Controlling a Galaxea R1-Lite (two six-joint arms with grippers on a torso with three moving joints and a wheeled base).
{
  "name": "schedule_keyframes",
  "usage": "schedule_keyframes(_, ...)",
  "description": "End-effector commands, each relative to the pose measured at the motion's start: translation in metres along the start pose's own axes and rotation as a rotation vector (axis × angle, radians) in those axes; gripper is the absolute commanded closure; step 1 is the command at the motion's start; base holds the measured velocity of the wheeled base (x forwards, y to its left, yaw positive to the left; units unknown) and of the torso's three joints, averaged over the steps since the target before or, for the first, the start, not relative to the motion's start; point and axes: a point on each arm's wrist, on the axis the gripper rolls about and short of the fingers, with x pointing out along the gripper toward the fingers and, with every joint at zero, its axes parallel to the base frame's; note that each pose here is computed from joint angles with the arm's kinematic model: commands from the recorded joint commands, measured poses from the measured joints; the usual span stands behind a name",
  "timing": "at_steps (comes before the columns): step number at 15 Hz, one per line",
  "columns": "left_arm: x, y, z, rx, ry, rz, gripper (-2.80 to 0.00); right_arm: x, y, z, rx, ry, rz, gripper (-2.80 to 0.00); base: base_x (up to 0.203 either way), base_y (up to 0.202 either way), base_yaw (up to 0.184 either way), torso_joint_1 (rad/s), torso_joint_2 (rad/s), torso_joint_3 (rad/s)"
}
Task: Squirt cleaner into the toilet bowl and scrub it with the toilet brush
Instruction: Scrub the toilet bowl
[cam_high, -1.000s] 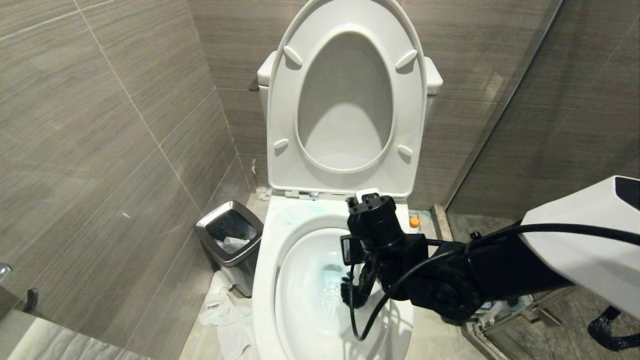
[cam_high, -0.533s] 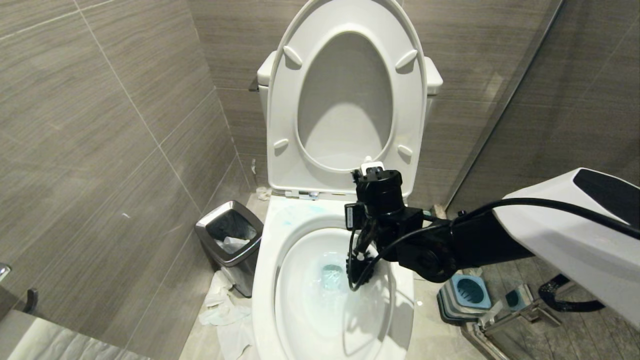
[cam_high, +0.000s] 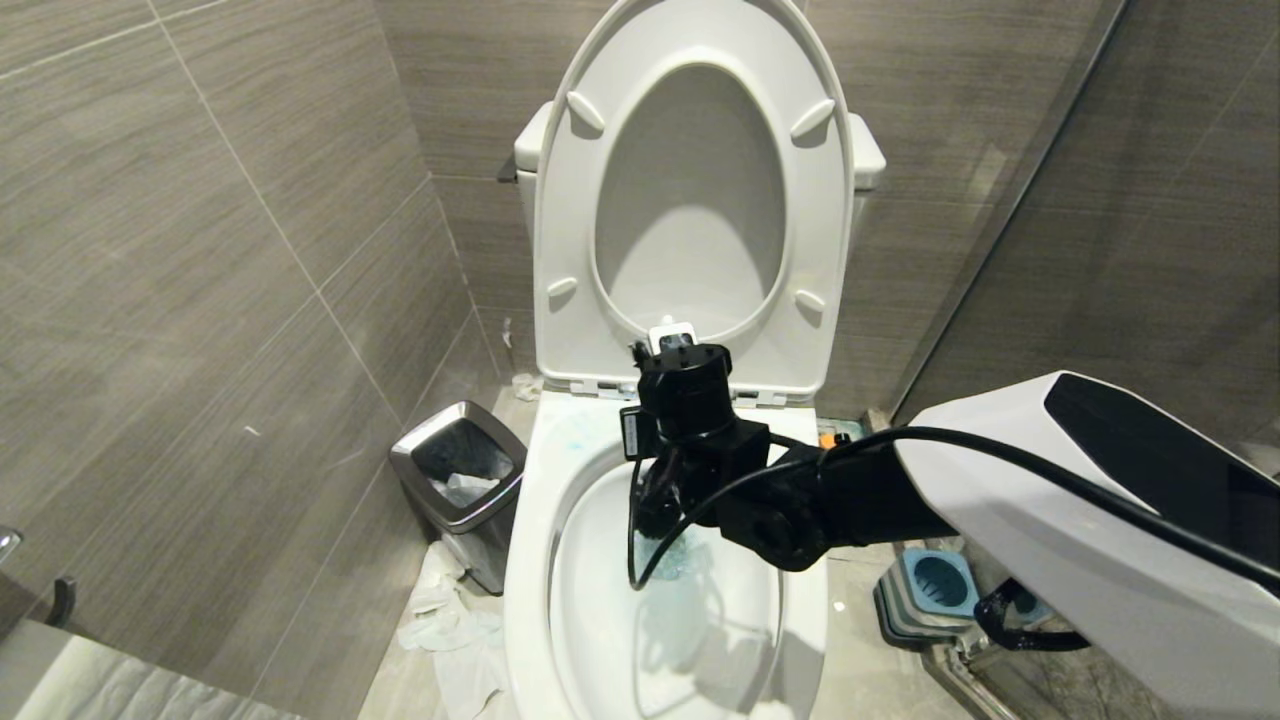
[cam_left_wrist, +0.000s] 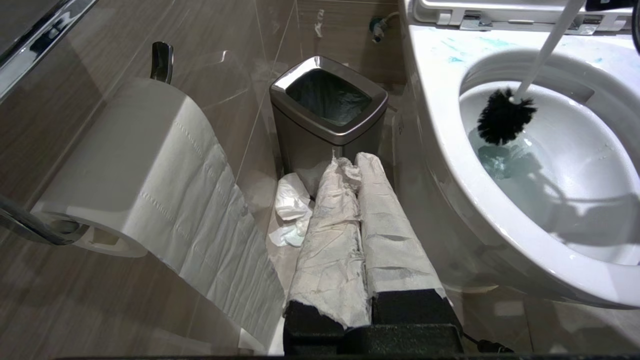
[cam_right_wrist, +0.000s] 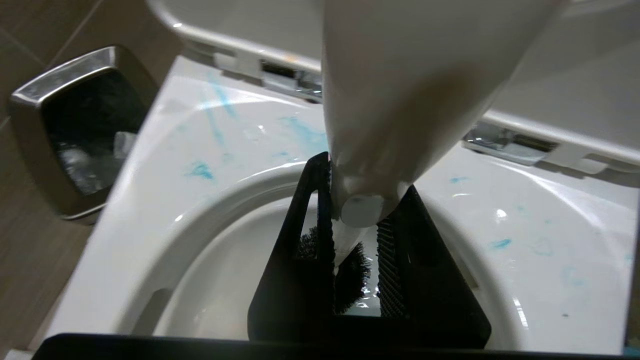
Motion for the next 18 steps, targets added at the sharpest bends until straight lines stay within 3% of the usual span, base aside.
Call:
schedule_keyframes(1, 0.001, 0.0, -0.002, -0.002, 0.007, 0.001, 0.0, -0.007, 0.016, -0.005, -0.008, 0.002, 0.031, 0.0, 0.0, 0.0, 0.0, 0.0, 0.0, 0.0)
schedule_keyframes(4, 0.001, 0.0, -0.002, 0.0, 0.007, 0.001, 0.0, -0.04, 0.039, -0.009, -0.037, 0.024, 0.106, 0.0, 0.0, 0.0, 0.0, 0.0, 0.0, 0.0)
schedule_keyframes(7, 0.001, 0.0, -0.002, 0.0, 0.007, 0.001, 0.0, -0.083, 0.041, -0.021, -0.086, 0.087, 0.16, 0.0, 0.0, 0.0, 0.0, 0.0, 0.0, 0.0)
schedule_keyframes(12, 0.001, 0.0, -0.002, 0.0, 0.007, 0.001, 0.0, -0.128, -0.002, -0.018, -0.089, 0.138, 0.138, 0.0, 0.0, 0.0, 0.0, 0.0, 0.0, 0.0)
schedule_keyframes(16, 0.001, 0.0, -0.002, 0.0, 0.007, 0.001, 0.0, -0.115, -0.044, -0.008, -0.105, 0.139, 0.036, 0.0, 0.0, 0.0, 0.0, 0.0, 0.0, 0.0)
schedule_keyframes(18, 0.001, 0.0, -0.002, 0.0, 0.007, 0.001, 0.0, -0.103, -0.05, 0.001, -0.117, 0.106, 0.013, 0.0, 0.0, 0.0, 0.0, 0.0, 0.0, 0.0)
